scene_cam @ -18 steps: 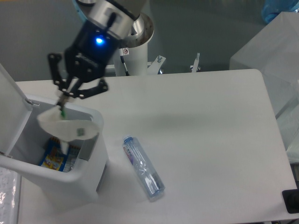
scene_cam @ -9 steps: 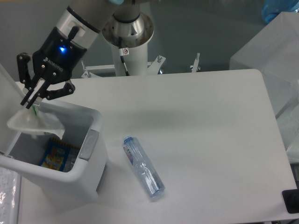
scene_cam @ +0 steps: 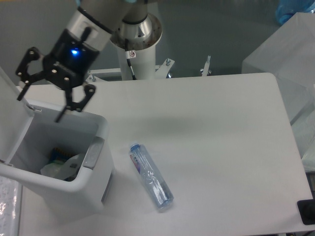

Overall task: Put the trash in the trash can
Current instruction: 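Open the gripper to drop the tissue into the bin, then move the gripper over the clear plastic water bottle and lower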

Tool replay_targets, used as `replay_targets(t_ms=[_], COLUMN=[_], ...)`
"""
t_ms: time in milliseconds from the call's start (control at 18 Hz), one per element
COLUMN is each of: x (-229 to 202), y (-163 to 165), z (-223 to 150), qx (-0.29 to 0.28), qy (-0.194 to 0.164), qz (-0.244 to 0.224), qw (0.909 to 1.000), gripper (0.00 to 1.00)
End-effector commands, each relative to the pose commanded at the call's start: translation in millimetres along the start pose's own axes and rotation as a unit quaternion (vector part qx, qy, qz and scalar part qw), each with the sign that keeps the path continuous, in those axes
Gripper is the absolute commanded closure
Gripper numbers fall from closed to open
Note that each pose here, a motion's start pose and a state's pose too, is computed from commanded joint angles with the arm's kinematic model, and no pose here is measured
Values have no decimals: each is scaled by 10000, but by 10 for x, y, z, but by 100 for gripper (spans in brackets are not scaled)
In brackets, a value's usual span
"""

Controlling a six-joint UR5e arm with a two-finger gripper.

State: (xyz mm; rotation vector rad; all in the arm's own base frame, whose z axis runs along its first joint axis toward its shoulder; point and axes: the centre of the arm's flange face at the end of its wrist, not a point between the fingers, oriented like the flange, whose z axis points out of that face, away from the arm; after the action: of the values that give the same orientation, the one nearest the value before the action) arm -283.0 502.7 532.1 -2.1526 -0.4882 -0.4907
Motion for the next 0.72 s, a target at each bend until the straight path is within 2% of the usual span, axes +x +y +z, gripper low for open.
replay_targets(t_ms=[167,278,444,556,722], x=[-617,-836,-1126,-1361,-1505], y=[-165,-315,-498,-493,-426], z=[-99,-93,-71,39,115], qx=[129,167,85,-49,-152], qy=[-259,-418,-1215,-1557,-1674], qz=[-299,-322,-327,-490,-733], qw=[9991,9985,9920,9866,9830], gripper=[0,0,0,0,0])
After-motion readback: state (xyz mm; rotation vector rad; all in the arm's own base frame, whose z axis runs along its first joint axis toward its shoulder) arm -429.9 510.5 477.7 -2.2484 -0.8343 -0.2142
